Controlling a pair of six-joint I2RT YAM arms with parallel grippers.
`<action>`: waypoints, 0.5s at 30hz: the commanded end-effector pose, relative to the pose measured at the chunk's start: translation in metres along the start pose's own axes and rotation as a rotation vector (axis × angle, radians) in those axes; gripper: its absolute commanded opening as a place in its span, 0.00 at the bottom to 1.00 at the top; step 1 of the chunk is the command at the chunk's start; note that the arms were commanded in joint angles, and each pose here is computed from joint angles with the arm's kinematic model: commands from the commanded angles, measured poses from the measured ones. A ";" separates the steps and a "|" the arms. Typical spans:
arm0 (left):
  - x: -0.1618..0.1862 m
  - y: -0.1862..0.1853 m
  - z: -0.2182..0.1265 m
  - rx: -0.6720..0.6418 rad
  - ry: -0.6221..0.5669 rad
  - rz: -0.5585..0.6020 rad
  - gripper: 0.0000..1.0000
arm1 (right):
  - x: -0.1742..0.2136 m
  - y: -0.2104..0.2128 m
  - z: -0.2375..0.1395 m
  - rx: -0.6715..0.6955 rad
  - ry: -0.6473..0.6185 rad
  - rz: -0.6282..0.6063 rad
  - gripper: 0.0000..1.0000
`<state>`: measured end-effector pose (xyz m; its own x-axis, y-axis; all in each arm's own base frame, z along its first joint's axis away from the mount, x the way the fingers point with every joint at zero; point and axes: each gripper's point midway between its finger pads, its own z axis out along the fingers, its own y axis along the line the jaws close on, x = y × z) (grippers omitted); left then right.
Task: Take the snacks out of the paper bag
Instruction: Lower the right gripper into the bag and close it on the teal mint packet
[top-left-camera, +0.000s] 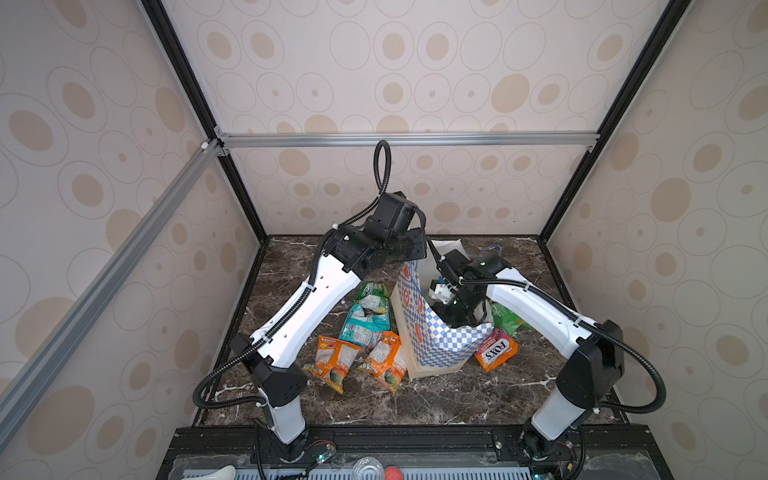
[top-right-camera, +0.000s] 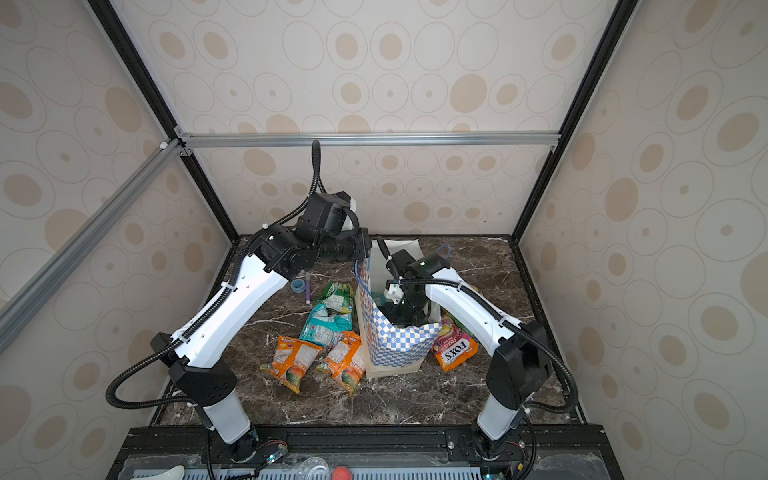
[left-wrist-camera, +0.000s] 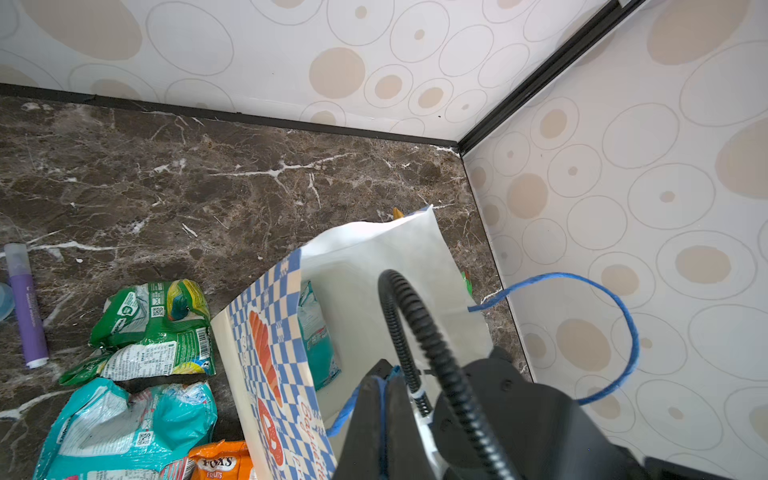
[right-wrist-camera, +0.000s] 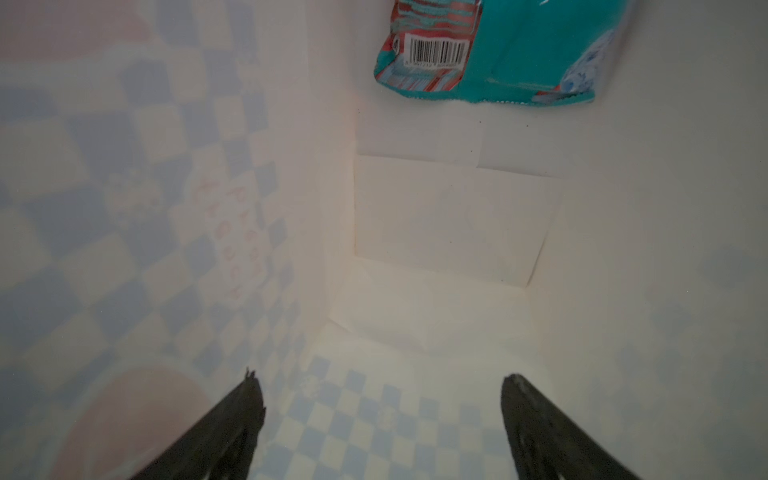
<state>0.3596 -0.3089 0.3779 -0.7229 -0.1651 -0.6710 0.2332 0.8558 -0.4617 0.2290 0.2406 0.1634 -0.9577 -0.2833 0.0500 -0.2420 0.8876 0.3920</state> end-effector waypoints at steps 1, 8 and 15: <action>-0.011 -0.001 -0.015 0.016 -0.043 0.007 0.00 | 0.005 -0.006 0.022 0.008 0.066 -0.018 0.93; -0.010 0.000 -0.015 0.014 -0.043 0.005 0.00 | 0.006 -0.018 0.051 0.020 0.128 -0.012 0.93; -0.010 0.001 -0.017 0.011 -0.046 0.002 0.00 | -0.007 -0.012 0.031 0.043 0.066 -0.058 0.96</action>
<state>0.3602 -0.3087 0.3719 -0.7284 -0.1604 -0.6661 0.2275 0.8605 -0.4559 0.2314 0.2440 0.1185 -0.9332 -0.3357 0.1281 -0.2704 0.8909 0.3648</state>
